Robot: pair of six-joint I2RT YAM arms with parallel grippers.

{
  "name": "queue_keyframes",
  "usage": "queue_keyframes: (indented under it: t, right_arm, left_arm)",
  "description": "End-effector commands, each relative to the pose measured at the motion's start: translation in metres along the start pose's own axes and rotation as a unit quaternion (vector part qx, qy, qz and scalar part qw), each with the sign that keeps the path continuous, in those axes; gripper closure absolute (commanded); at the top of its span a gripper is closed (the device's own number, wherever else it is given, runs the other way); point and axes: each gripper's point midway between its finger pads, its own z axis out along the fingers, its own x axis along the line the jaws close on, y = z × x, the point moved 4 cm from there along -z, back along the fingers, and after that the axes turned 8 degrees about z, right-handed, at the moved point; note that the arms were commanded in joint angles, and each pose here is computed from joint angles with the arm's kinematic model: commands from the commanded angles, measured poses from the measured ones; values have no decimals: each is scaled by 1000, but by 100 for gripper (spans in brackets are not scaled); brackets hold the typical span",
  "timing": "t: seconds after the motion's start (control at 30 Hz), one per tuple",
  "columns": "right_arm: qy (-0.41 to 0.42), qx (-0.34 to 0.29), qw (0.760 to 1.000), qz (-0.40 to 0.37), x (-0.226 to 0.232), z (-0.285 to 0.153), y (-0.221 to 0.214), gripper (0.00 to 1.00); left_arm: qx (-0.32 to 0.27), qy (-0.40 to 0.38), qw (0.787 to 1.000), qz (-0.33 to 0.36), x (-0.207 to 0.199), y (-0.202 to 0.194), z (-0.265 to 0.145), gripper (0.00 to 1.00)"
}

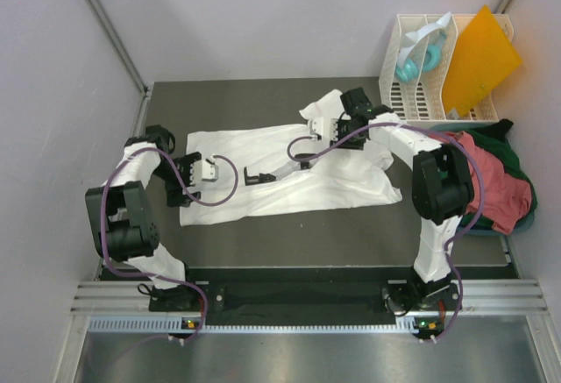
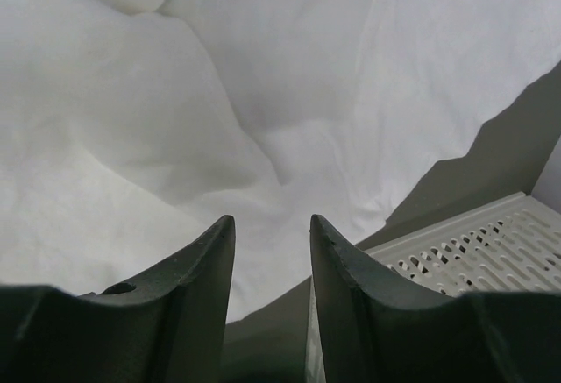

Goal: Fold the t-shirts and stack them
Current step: Fold the flattened tshirt in 1/3 of the way

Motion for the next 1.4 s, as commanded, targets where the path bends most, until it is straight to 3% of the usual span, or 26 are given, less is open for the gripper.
queue_keyframes:
  t: [0.0,0.2,0.4,0.57,0.8,1.37]
  right_arm:
    - [9,-4,1000,-9,15,4,8,60]
    - [11,-4,1000,0,22,10,9,62]
    - [8,-6,1000,7,21,12,11,65]
    - [6,-4,1000,13,21,11,10,67]
    - [7,-8,1000,20,24,12,11,70]
    - [11,-9,1000,17,25,17,15,75]
  left_arm:
    - [-29,7,999,24,15,9,-2,1]
    - [-59,13,996,63,28,37,-3,1]
    - [-59,-23,992,106,15,57,13,1]
    - [-44,-23,991,124,4,54,25,2]
    - [-7,41,989,140,9,39,44,3]
    - [-18,71,987,141,33,47,33,4]
